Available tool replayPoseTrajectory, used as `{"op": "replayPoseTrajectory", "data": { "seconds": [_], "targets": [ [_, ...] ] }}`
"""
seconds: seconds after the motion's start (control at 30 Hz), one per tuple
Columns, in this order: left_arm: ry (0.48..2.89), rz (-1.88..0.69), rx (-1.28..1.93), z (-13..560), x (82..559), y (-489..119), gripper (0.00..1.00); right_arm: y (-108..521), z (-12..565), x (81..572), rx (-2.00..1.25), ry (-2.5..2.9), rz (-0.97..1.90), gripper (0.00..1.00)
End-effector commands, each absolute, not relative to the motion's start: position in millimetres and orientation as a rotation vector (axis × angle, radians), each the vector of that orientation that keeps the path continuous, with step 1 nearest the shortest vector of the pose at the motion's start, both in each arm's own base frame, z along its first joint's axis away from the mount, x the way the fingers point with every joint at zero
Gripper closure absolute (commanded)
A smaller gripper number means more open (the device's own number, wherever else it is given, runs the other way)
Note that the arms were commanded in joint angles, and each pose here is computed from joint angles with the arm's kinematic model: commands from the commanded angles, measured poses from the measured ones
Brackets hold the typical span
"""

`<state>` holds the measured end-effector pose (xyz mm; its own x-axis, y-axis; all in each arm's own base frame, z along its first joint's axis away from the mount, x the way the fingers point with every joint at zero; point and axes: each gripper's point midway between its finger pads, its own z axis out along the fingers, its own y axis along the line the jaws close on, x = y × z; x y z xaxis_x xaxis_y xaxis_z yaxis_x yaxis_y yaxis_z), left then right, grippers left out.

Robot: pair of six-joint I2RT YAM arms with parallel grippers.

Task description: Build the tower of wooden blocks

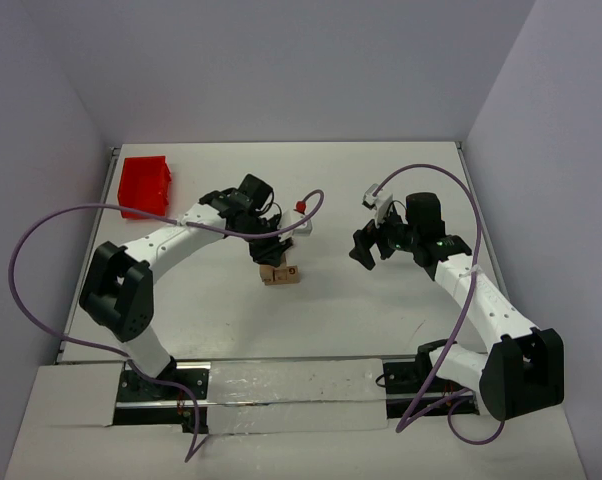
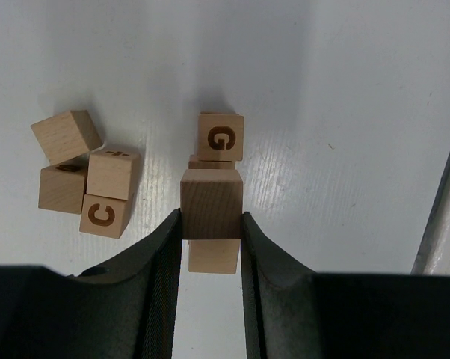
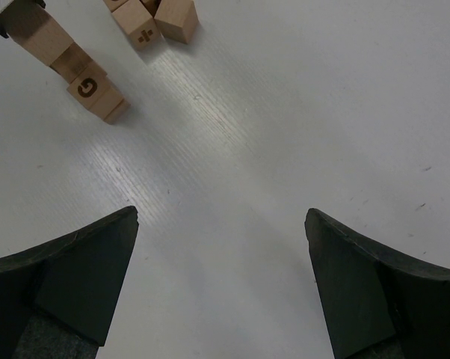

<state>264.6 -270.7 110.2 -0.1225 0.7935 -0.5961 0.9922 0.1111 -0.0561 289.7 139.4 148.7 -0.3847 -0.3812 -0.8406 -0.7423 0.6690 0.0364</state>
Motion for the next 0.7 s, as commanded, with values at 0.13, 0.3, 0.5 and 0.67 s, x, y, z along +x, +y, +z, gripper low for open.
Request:
{"op": "replayPoseTrajectory", "data": {
  "seconds": [0.13,0.3,0.5,0.67],
  "targets": [
    [1.960,-0.626,1.734,104,273,-279,0.82,139,158,291,-0.878,1.965,0.508,0.00],
    [1.973,-0.632,1.739,98,272,-279,0.80,139,158,291,-0.881,1.963,0.511,0.00],
    [1.987,-0.627,1.749,91,271,-276,0.77,139,158,292,-0.878,1.965,0.510,0.00],
    [1.991,-0.623,1.754,88,272,-276,0.75,140,157,291,-0.880,1.966,0.514,0.00]
  ]
}}
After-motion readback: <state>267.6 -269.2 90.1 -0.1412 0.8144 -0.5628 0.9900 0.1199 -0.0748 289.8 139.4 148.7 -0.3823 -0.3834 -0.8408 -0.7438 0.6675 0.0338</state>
